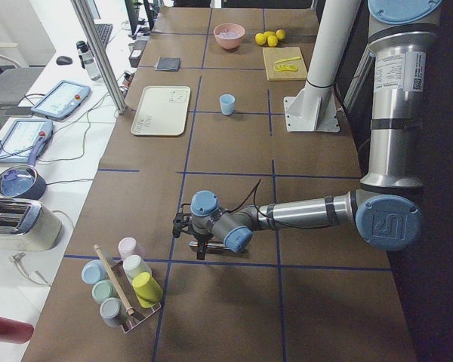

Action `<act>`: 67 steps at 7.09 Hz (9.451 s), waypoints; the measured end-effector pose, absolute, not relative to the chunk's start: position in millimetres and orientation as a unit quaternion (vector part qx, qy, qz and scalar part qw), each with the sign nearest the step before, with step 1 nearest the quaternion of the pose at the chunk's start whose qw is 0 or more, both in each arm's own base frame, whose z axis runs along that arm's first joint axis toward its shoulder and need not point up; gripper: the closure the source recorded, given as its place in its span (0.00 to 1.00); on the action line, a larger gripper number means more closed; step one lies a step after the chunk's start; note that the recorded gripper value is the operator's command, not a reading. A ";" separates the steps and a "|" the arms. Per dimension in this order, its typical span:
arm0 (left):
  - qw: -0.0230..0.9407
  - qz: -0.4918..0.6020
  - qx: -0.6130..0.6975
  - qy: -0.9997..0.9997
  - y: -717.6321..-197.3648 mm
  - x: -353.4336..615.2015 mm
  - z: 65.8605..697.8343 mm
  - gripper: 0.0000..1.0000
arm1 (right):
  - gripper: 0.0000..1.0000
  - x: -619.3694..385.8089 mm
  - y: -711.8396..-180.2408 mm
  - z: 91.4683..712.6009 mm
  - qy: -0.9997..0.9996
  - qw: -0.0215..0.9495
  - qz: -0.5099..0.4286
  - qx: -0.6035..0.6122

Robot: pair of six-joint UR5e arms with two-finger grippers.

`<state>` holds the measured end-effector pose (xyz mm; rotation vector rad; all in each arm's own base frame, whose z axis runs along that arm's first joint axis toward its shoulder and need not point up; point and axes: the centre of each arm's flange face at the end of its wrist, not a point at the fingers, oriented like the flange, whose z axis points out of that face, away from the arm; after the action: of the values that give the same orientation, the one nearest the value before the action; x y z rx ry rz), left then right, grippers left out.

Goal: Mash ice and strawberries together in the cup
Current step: 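Lower the left gripper onto the metal pestle and grasp its handle, then lift the pestle upright with the left gripper, then carry the pestle with the left gripper over the blue cup, then lower the pestle into the blue cup and press down with the left gripper, then lift the pestle out of the cup and swing the left arm back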

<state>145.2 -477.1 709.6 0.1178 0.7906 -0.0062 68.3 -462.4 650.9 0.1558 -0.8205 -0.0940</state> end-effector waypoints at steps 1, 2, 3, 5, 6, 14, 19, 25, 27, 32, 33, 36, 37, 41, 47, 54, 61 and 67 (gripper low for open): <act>0.921 -0.003 0.057 0.385 -477.2 145.2 710.3 0.00 | 0.01 68.3 -462.6 650.9 -0.398 0.913 -0.045 0.076; 0.922 -0.003 0.056 0.384 -477.1 145.2 711.5 0.00 | 0.01 68.3 -462.8 650.9 -0.398 0.913 -0.045 0.076; 0.922 -0.003 0.055 0.384 -476.8 145.3 712.7 0.00 | 0.01 68.3 -462.8 651.0 -0.398 0.913 -0.045 0.075; 0.922 -0.003 0.055 0.384 -476.8 145.7 713.0 0.00 | 0.01 68.3 -462.9 651.1 -0.398 0.913 -0.045 0.075; 0.922 -0.003 0.055 0.384 -476.8 145.8 712.9 0.00 | 0.01 68.3 -462.9 651.1 -0.398 0.913 -0.045 0.075; 0.922 0.001 0.055 0.383 -475.6 147.6 712.8 0.55 | 0.01 68.2 -464.2 650.9 -0.399 0.913 -0.046 0.076; 0.921 0.006 0.063 0.385 -473.4 145.8 710.1 1.00 | 0.01 68.1 -465.4 648.1 -0.399 0.912 -0.047 0.078; 0.876 -0.015 0.264 0.403 -503.0 81.6 523.9 1.00 | 0.01 69.0 -461.3 630.0 -0.402 0.910 -0.051 0.091; 0.849 -0.066 0.343 0.396 -502.1 69.7 446.6 1.00 | 0.01 69.5 -454.8 620.5 -0.400 0.910 -0.053 0.098; 0.707 -0.136 0.562 0.407 -475.0 184.3 303.5 1.00 | 0.01 68.3 -456.1 613.9 -0.404 0.909 -0.051 0.092; 0.678 -0.142 0.587 0.419 -464.7 223.5 270.1 1.00 | 0.01 68.1 -457.3 612.9 -0.404 0.909 -0.050 0.089; 0.605 -0.124 0.650 0.443 -412.6 297.2 210.2 1.00 | 0.01 67.2 -460.4 610.4 -0.404 0.909 -0.051 0.089; 0.589 -0.110 0.660 0.453 -395.7 318.5 200.7 1.00 | 0.01 66.9 -461.1 609.9 -0.404 0.909 -0.052 0.089; 0.539 -0.098 0.667 0.505 -367.2 415.8 206.2 1.00 | 0.01 64.4 -462.4 608.9 -0.404 0.909 -0.055 0.089; 0.511 -0.070 0.660 0.547 -364.8 507.5 203.5 1.00 | 0.01 60.3 -463.9 608.2 -0.405 0.908 -0.058 0.088; 0.510 -0.080 0.649 0.558 -351.1 550.0 237.8 1.00 | 0.01 58.0 -464.2 610.1 -0.405 0.908 -0.060 0.085; 0.523 -0.077 0.648 0.549 -352.0 562.3 245.6 1.00 | 0.01 58.2 -464.0 613.9 -0.404 0.909 -0.059 0.082; 0.498 -0.095 0.662 0.552 -356.9 498.2 194.4 1.00 | 0.01 57.9 -464.2 616.2 -0.405 0.909 -0.059 0.081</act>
<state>498.2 -356.9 194.4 1.6027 1.3376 -0.2300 57.9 -464.2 616.2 0.1666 -0.8346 -0.1219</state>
